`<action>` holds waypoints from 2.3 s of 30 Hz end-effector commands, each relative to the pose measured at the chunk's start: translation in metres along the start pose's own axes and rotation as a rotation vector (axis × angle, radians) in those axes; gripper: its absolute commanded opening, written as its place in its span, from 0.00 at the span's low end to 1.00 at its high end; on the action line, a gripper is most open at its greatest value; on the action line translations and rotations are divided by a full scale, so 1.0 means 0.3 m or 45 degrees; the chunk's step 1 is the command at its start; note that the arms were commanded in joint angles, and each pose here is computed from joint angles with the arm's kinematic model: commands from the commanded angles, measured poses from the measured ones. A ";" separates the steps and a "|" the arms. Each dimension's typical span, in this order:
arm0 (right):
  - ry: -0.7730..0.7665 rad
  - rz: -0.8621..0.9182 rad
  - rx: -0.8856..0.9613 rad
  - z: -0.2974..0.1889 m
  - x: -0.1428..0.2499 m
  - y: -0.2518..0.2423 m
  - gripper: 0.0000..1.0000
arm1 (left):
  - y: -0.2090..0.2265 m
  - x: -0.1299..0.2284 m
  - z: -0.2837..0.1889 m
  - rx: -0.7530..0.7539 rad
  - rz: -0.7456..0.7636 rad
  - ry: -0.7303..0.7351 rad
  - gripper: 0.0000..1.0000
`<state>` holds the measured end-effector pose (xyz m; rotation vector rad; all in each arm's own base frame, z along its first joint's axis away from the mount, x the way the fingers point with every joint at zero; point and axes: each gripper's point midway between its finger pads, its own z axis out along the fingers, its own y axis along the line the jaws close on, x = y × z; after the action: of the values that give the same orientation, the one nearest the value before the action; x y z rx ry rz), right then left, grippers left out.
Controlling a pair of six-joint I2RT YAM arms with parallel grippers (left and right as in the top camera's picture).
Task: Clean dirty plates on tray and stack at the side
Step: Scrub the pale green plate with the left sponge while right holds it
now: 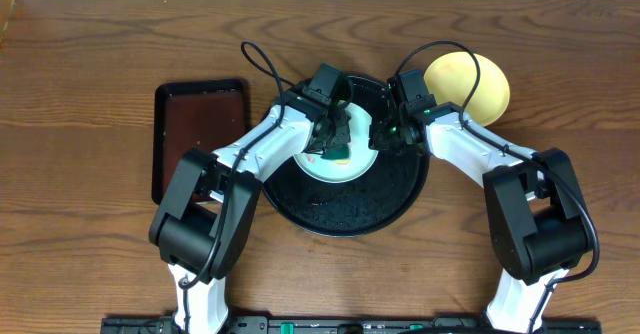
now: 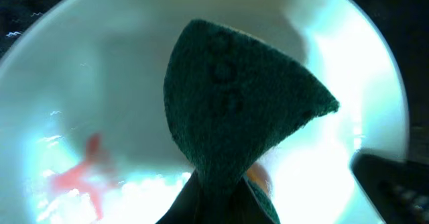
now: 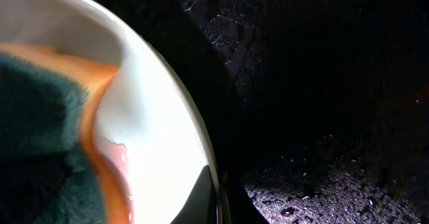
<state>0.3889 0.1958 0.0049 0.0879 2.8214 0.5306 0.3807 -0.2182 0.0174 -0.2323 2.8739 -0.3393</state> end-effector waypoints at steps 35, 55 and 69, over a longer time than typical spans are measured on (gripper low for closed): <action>-0.002 0.078 0.092 0.012 -0.015 -0.086 0.01 | -0.066 -0.113 -0.168 0.173 -0.043 -0.133 0.08; 0.007 0.078 0.075 0.013 -0.012 -0.078 0.01 | 0.331 -0.174 -0.008 -0.567 0.074 -0.250 0.08; 0.004 0.021 0.070 -0.001 -0.017 -0.077 0.01 | 0.365 -0.317 -0.140 -0.657 0.106 -0.446 0.08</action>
<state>0.3873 0.2008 0.0060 0.0963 2.8329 0.5855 0.4244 -0.1482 0.0250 -0.1090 2.6912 0.1716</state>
